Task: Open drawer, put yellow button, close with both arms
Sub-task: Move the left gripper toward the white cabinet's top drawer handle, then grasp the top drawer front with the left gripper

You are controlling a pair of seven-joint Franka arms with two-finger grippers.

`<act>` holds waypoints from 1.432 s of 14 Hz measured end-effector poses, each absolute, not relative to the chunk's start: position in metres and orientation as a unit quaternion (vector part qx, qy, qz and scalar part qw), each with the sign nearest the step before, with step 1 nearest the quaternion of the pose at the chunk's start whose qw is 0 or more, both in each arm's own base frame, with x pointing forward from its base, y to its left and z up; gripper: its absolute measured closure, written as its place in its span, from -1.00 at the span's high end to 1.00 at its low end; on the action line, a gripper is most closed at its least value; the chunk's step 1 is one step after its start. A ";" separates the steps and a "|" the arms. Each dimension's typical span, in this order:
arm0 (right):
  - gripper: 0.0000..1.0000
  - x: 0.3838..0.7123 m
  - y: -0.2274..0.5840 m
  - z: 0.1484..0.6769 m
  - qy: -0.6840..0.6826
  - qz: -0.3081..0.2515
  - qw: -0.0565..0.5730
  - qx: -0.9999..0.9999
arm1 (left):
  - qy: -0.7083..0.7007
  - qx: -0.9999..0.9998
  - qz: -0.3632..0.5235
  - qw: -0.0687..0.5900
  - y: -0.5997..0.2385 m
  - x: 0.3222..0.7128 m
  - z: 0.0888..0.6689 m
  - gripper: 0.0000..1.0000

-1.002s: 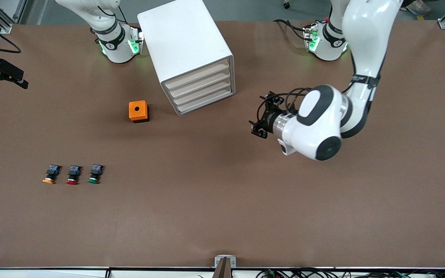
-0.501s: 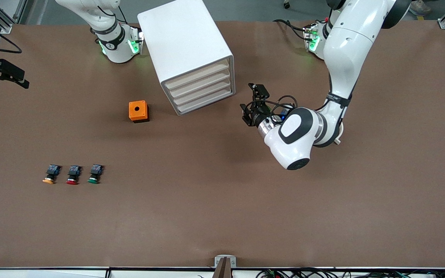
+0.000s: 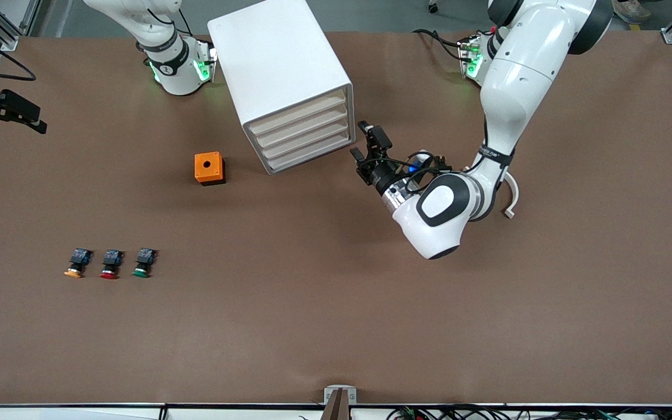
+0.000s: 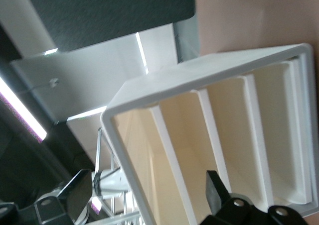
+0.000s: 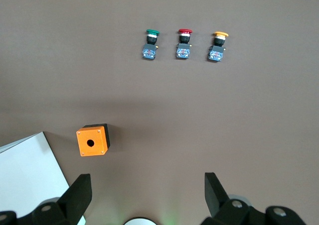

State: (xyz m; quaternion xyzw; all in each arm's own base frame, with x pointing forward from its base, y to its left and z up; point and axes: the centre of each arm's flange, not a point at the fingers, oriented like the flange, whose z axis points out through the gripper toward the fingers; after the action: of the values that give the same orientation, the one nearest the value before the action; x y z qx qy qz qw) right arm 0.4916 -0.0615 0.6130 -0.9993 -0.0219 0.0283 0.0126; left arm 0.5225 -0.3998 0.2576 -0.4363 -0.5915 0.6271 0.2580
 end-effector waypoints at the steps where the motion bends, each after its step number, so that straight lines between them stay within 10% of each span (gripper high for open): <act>1: 1.00 0.492 -0.060 0.613 -0.023 0.028 0.013 -0.999 | -0.596 -0.420 0.630 0.268 -0.401 0.522 0.254 1.00; 6: 1.00 0.492 -0.058 0.618 -0.026 0.020 0.011 -0.999 | -0.612 -0.378 0.625 0.304 -0.405 0.519 0.240 0.85; 9: 1.00 0.492 -0.060 0.633 -0.024 0.005 0.009 -1.000 | -0.610 -0.375 0.626 0.308 -0.411 0.516 0.238 0.31; 20: 1.00 0.487 -0.066 0.634 -0.017 0.021 0.012 -1.000 | -0.614 -0.408 0.601 0.309 -0.468 0.483 0.239 0.24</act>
State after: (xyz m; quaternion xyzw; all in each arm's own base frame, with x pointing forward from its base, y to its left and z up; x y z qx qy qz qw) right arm 0.4872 -0.0662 0.6339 -0.9996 -0.0172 0.0207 0.0120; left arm 0.4830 -0.4681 0.2393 -0.4079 -0.6142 0.6009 0.3085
